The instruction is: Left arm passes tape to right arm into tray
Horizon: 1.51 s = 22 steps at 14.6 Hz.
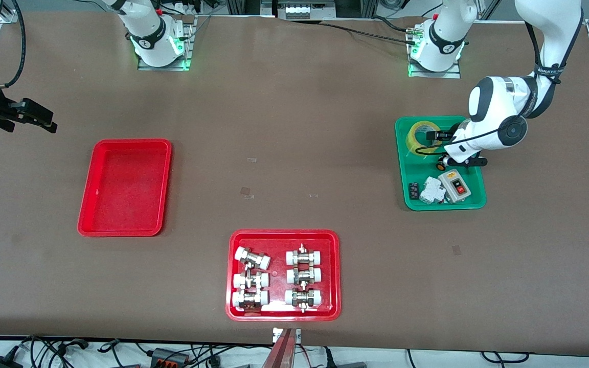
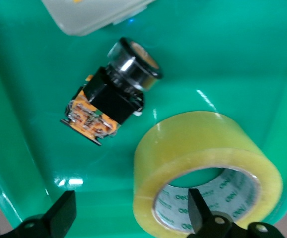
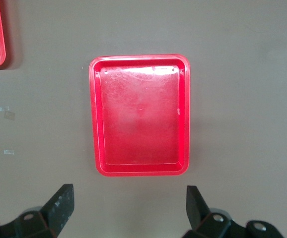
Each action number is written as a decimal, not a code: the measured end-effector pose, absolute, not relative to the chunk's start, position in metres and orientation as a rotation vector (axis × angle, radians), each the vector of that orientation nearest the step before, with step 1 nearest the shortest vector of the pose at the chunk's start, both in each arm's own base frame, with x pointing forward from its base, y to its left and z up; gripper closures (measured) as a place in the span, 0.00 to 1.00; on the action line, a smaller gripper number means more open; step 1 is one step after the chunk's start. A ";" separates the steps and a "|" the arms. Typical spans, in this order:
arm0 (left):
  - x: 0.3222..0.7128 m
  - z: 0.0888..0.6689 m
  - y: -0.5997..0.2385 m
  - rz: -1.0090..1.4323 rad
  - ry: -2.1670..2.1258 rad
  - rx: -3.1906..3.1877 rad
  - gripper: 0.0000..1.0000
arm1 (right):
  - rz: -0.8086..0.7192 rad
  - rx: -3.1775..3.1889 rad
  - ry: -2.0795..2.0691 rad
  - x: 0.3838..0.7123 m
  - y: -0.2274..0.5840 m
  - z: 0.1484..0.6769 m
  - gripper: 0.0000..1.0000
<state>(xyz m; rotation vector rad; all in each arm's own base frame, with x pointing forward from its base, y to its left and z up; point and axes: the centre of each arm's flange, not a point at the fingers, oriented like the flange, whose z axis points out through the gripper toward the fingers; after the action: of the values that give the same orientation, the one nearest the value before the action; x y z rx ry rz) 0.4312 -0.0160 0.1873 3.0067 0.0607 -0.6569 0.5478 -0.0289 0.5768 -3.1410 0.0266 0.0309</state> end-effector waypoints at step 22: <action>0.515 0.323 -0.050 -0.706 -0.100 2.918 0.78 | 0.038 -3.141 0.032 0.549 -0.031 0.574 0.00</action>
<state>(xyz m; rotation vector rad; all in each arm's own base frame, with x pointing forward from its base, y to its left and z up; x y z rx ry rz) 0.5150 -0.0502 0.3227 2.9178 -0.0996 -0.7060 0.5489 -0.0308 0.5742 -3.1410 0.0317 0.0378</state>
